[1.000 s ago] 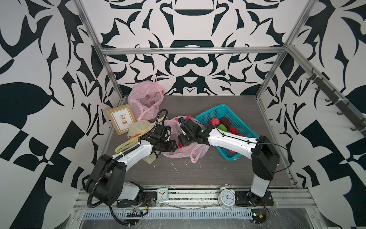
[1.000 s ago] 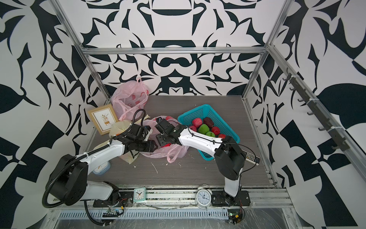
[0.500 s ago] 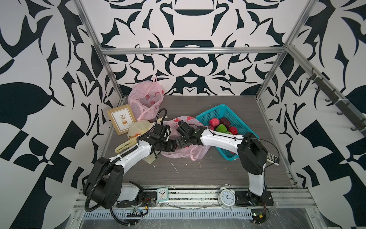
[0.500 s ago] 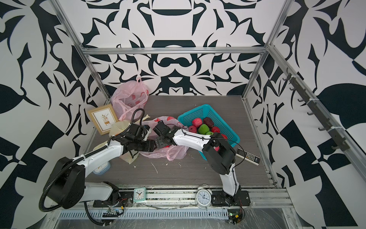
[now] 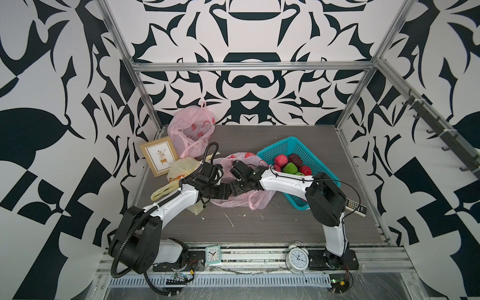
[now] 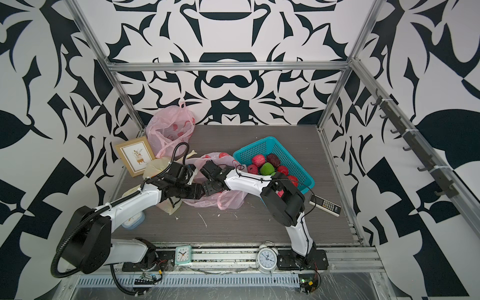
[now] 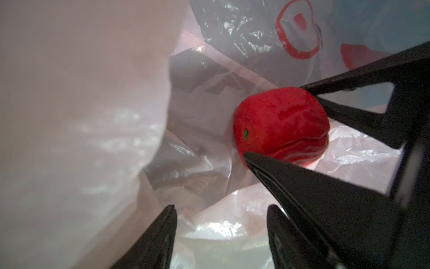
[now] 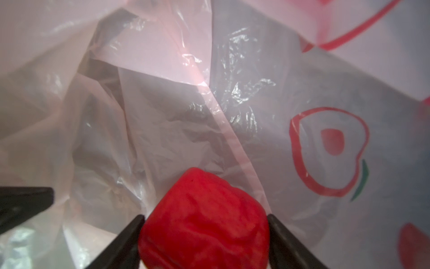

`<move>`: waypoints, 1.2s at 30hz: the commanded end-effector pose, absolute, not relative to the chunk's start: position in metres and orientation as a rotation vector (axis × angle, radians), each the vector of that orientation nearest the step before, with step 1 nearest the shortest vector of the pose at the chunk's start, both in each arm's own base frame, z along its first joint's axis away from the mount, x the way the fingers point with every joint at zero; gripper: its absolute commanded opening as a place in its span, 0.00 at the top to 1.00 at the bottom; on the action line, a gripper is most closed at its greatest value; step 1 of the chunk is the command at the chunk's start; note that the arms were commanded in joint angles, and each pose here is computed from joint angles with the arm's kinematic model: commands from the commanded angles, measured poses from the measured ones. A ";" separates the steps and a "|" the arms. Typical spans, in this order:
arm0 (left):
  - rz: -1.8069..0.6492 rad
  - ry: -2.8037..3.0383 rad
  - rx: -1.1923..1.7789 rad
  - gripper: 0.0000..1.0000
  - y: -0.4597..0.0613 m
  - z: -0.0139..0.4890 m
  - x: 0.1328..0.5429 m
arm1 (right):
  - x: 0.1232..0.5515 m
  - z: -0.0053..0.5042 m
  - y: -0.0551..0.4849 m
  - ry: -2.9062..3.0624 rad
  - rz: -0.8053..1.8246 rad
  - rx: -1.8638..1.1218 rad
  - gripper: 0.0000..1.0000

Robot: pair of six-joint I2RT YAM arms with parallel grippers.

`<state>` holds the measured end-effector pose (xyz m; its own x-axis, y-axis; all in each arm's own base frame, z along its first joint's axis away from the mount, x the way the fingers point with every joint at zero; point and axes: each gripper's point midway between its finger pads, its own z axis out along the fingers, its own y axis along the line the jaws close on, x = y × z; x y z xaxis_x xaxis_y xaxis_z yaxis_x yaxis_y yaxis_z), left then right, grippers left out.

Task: Untie the knot of a plastic bag & take out the apple
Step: Pick up the apple from the plastic bag, then place the apple in the basket.

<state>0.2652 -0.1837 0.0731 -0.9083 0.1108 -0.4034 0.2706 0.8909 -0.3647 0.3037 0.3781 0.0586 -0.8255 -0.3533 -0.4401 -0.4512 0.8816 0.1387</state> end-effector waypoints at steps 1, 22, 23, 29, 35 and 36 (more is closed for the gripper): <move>-0.599 2.636 0.295 0.35 -0.186 0.093 0.271 | 0.301 0.070 0.388 2.628 0.395 -0.607 0.33; -0.714 2.199 0.366 0.32 -0.194 0.257 0.278 | 0.305 0.319 0.362 2.001 0.946 -0.609 0.57; -0.665 2.197 0.350 0.32 -0.187 0.261 0.279 | 0.310 0.327 0.347 1.992 0.908 -0.565 0.57; -0.349 2.281 0.295 0.30 -0.141 0.251 0.279 | 0.340 0.331 0.201 2.065 0.326 -0.243 0.56; -0.293 2.405 0.236 0.27 -0.119 0.230 0.274 | 0.328 0.268 0.083 2.292 -0.131 -0.025 0.56; -0.295 2.417 0.229 0.26 -0.117 0.227 0.274 | 0.325 0.254 0.073 2.334 -0.157 -0.005 0.56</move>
